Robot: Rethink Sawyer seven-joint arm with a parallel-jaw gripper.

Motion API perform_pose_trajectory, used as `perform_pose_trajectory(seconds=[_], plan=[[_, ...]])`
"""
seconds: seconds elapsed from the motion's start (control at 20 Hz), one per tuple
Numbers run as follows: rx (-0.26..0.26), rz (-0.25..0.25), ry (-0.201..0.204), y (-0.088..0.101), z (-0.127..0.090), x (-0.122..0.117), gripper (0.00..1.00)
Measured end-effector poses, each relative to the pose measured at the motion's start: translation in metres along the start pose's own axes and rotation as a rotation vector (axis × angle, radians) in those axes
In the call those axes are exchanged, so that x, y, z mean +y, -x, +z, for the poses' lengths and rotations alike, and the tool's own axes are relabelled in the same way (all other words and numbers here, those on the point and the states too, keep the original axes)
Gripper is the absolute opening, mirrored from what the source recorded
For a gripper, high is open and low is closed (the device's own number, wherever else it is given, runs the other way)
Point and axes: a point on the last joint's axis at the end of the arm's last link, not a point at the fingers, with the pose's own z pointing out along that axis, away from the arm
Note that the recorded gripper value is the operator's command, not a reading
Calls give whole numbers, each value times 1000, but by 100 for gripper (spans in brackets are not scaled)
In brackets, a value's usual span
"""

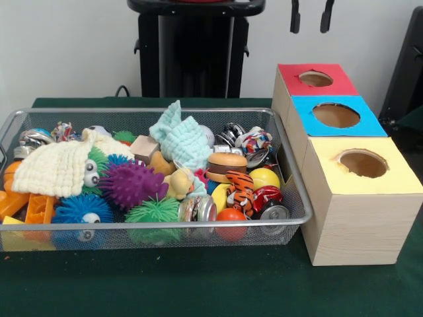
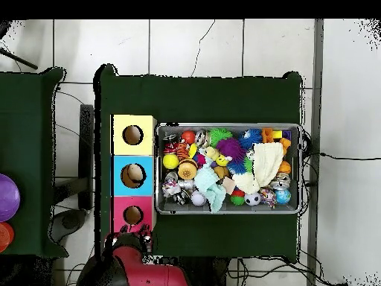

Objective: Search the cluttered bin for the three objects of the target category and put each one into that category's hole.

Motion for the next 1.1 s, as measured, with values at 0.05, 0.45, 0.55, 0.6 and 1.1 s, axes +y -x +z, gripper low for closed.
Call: perform_pose_trajectory(seconds=[0.05, 0.45, 0.55, 0.6, 1.1], plan=[[4, -1, 0, -1, 1, 0, 100], [22, -2, 2, -4, 7, 1, 100], [29, 5, 2, -4, 10, -2, 100], [33, 14, 3, -3, 11, -6, 100], [50, 10, -17, 6, 29, -37, 100]])
